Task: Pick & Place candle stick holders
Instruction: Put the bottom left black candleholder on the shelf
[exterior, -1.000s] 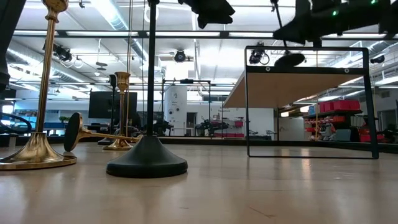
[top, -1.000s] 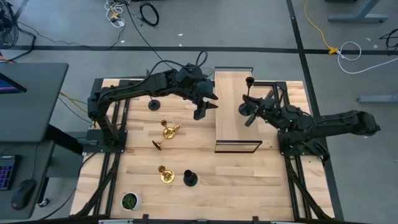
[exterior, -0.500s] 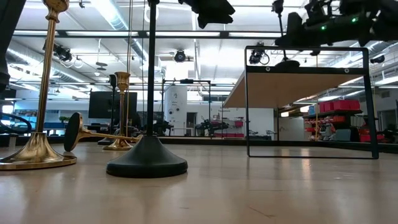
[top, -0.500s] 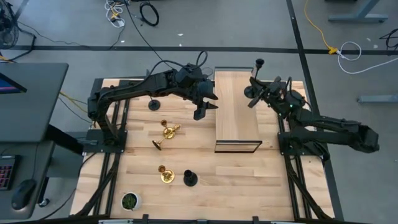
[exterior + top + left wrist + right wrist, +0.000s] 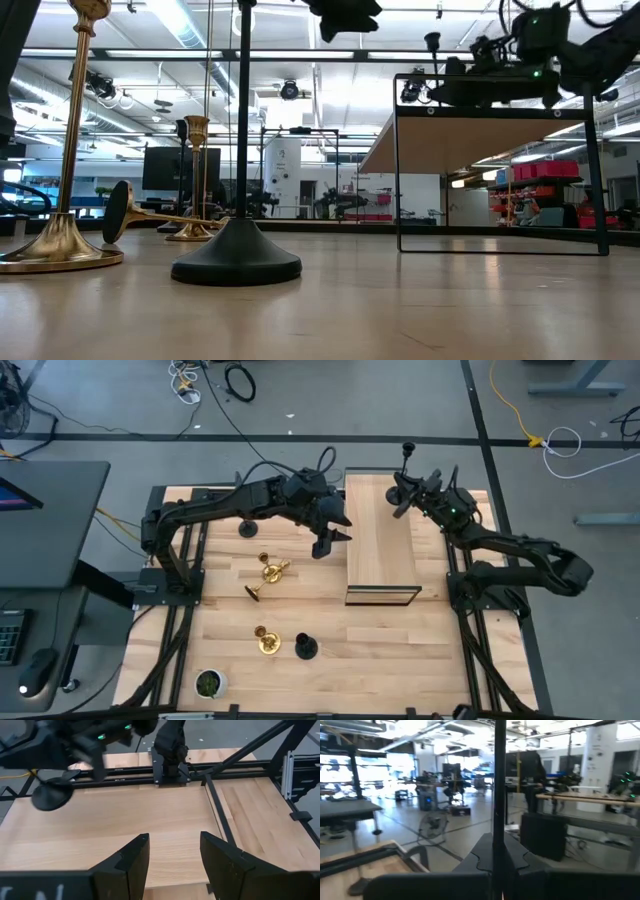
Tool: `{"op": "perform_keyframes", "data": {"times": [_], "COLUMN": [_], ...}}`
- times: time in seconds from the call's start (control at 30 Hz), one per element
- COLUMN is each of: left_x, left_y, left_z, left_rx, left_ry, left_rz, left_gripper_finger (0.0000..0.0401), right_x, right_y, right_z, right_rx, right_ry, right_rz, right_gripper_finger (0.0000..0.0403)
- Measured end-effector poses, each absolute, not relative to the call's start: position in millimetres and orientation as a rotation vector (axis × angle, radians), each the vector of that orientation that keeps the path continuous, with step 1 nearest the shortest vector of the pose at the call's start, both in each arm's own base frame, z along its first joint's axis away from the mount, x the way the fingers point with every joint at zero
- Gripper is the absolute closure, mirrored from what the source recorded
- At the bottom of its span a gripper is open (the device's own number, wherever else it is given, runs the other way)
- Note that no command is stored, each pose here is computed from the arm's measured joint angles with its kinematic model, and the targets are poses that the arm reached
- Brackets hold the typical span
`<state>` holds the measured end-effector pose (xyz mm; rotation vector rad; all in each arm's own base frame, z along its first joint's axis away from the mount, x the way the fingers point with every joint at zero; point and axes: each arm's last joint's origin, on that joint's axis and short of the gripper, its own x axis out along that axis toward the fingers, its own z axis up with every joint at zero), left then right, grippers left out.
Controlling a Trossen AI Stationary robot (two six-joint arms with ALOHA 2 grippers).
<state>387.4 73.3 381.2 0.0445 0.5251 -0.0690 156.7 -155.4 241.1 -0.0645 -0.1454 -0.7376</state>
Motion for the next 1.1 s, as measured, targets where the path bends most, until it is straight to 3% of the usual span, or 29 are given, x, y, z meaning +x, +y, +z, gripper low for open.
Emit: {"op": "perform_keyframes", "data": {"times": [0.57,1.1], "left_x": [388,388], "left_y": [73,73], "left_z": [381,381], "left_rx": [0.049,0.049], "left_ry": [0.525,0.526], "left_rz": [-0.066,-0.062], "left_gripper_finger": [0.0223,0.0223], "right_x": [151,149], "right_y": [-200,-211], "right_z": [207,193], "right_rx": [-0.022,-0.010], "right_ry": [-0.176,-0.182], "right_rz": [-0.718,-0.739], "right_gripper_finger": [0.0400,0.0395]}}
